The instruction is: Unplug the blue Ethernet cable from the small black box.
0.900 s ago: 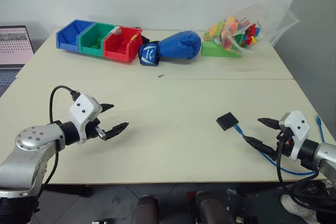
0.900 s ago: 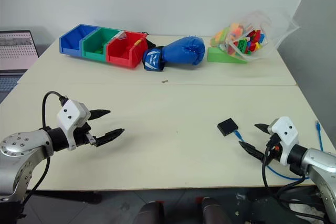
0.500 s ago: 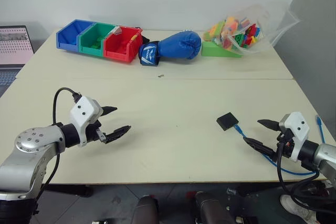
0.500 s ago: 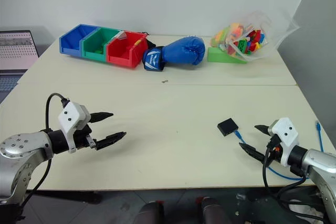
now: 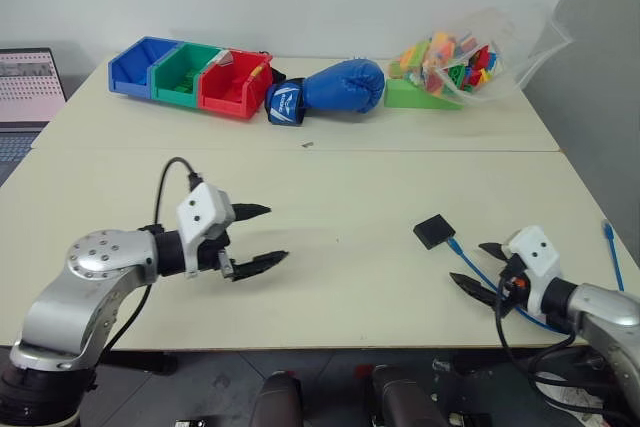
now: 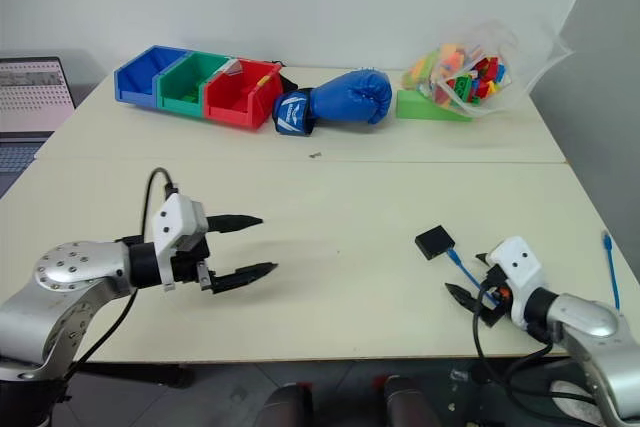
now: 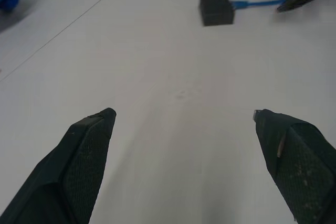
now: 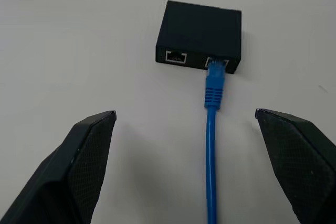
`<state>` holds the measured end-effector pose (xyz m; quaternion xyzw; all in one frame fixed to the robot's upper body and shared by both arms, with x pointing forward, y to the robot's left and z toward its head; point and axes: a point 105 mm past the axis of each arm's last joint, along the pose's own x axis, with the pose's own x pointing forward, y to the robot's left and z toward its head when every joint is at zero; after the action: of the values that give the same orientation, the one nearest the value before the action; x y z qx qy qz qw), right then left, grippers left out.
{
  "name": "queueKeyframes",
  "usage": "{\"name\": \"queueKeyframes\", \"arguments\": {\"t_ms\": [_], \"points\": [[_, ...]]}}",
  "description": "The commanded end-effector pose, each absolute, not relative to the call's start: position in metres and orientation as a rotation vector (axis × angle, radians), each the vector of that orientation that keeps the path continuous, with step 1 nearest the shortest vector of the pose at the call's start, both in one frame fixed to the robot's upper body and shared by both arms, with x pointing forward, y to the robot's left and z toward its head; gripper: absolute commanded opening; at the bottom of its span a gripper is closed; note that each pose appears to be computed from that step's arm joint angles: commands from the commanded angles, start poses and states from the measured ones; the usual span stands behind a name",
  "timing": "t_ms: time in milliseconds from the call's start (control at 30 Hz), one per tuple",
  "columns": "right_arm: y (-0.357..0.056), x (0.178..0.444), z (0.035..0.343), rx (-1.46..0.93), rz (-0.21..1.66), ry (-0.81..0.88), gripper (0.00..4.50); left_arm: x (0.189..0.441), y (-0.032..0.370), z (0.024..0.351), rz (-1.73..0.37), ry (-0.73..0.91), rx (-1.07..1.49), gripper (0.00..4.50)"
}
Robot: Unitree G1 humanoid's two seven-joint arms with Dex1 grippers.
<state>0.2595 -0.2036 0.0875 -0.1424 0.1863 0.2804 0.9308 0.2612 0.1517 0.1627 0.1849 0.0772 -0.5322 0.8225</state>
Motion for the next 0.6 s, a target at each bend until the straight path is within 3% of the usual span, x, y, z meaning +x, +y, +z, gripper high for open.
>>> {"name": "queueKeyframes", "arguments": {"t_ms": [33,267,600], "points": [[-0.212,0.275,0.086,-0.309,0.465,0.354,4.5,0.251,0.134,0.166,-1.258,0.147,0.408,4.49],[-0.206,0.284,0.069,-0.269,0.439,0.376,4.5,0.252,0.125,0.16,-1.317,0.15,0.432,4.49],[-0.205,0.295,0.064,-0.275,0.415,0.401,1.99,0.254,0.125,0.155,-1.311,0.153,0.421,4.5]]}}
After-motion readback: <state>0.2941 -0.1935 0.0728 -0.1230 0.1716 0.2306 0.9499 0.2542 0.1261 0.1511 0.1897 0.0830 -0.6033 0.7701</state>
